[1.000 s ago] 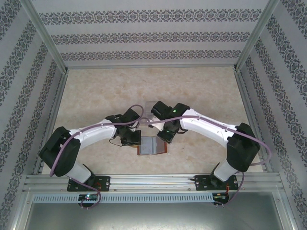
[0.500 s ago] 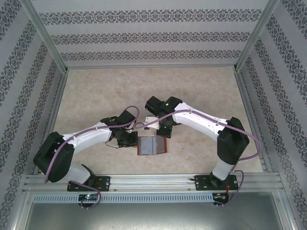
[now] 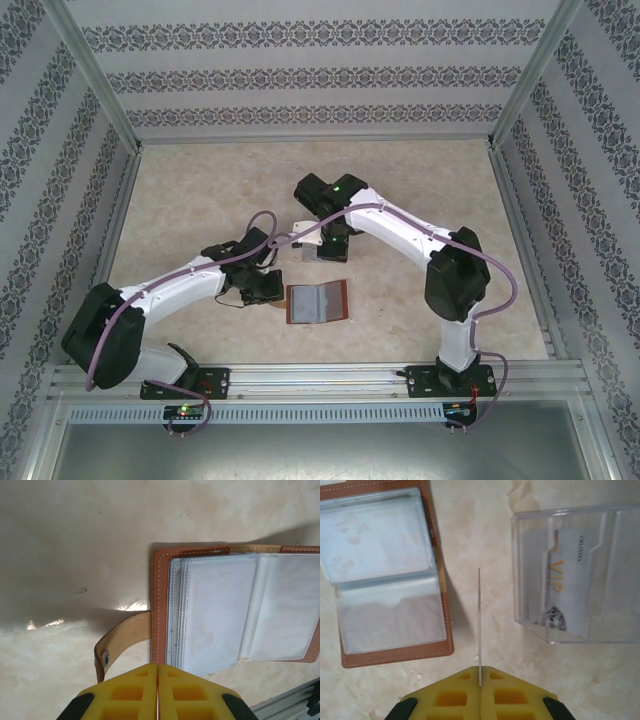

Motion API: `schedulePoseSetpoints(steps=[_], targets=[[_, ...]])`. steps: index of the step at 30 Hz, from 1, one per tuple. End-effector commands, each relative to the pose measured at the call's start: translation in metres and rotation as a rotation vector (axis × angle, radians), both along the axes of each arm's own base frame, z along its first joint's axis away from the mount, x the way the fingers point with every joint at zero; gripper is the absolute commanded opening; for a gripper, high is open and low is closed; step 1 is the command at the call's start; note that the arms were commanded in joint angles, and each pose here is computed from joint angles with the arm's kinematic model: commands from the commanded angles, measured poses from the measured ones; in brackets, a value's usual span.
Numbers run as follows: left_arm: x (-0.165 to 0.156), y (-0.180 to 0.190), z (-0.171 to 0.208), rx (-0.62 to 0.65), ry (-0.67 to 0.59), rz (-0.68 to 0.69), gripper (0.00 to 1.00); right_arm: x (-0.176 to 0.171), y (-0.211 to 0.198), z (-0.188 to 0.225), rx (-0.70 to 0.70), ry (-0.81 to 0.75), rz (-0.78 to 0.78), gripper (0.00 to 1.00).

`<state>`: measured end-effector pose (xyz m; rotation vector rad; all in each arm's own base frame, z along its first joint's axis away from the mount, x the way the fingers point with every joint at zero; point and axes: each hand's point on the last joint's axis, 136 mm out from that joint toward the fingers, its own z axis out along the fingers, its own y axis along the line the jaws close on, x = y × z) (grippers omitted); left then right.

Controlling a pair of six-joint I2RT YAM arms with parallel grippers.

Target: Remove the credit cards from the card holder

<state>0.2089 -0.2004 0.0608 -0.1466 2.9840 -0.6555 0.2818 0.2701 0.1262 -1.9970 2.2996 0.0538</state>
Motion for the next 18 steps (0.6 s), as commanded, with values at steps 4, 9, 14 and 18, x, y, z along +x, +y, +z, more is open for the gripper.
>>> schedulePoseSetpoints(steps=[4, 9, 14, 18], targets=[[-0.004, 0.013, -0.001, 0.031, 0.013, 0.036, 0.08, 0.019, -0.001, -0.001, -0.022, 0.030, 0.023, 0.07], [-0.001, 0.015, -0.001, 0.031, 0.011, 0.053, 0.08, 0.032, 0.000, -0.003, -0.031, 0.041, 0.029, 0.07], [0.002, 0.017, 0.000, 0.030, 0.011, 0.062, 0.08, 0.043, 0.002, -0.008, -0.038, 0.048, 0.035, 0.07], [0.002, 0.019, 0.000, 0.031, 0.012, 0.065, 0.08, 0.050, 0.003, -0.010, -0.037, 0.053, 0.032, 0.07]])
